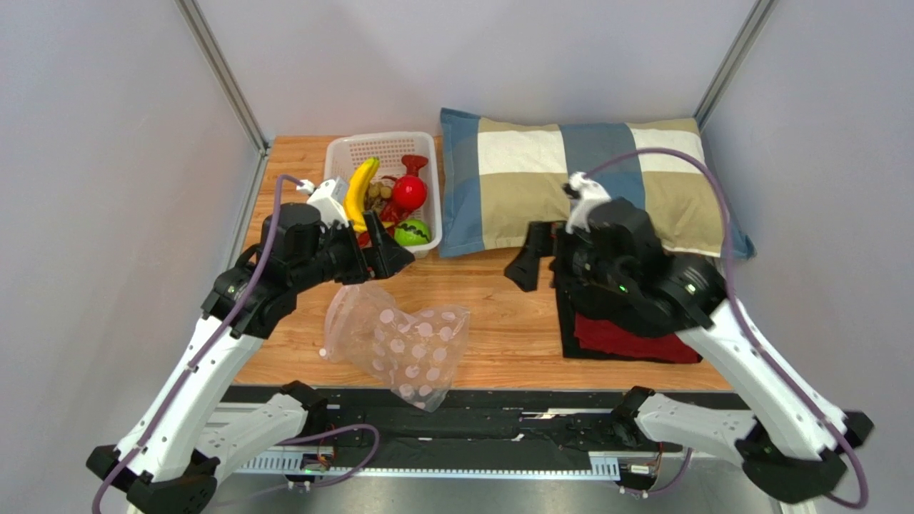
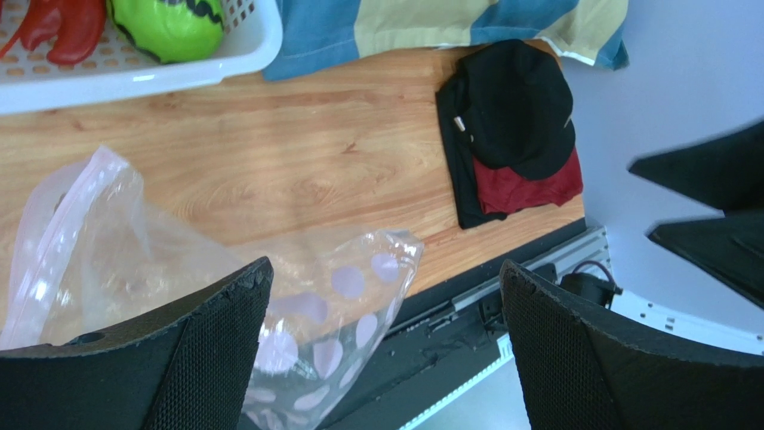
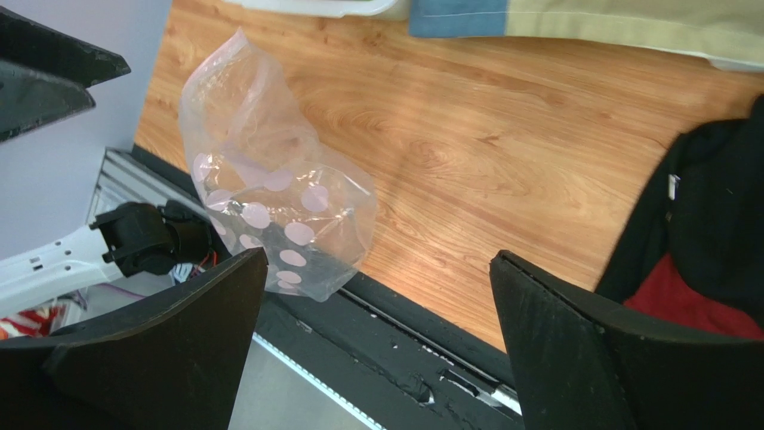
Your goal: Open the zip-top bag and remove the fake food
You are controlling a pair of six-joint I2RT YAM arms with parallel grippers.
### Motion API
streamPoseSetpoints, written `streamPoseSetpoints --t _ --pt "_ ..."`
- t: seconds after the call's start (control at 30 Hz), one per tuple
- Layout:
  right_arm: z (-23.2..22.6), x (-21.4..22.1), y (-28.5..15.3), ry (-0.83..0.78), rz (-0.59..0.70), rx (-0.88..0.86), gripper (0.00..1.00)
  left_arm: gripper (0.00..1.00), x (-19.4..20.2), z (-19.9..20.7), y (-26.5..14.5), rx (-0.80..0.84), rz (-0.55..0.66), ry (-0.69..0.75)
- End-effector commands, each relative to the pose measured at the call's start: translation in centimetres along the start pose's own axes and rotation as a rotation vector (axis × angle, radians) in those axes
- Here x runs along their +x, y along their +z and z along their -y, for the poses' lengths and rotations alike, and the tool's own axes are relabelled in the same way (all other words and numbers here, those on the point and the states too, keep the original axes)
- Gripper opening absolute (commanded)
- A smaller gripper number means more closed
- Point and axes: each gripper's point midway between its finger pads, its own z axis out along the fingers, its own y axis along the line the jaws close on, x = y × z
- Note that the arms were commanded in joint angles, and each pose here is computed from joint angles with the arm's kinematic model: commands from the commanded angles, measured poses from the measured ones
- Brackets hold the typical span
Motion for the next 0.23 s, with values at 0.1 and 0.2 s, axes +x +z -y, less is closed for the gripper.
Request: streamPoseSetpoints --t 0.1,0.2 --pt "5.5 2.6 -2.8 0.148 0.104 0.201 1.00 0.99 -4.7 4.8 -1.1 0.163 0.147 0.057" --pt "5.6 1.0 -5.5 0.114 0.177 0.205 1.00 0.99 -5.6 6.4 -2.3 0.226 0.173 0.057"
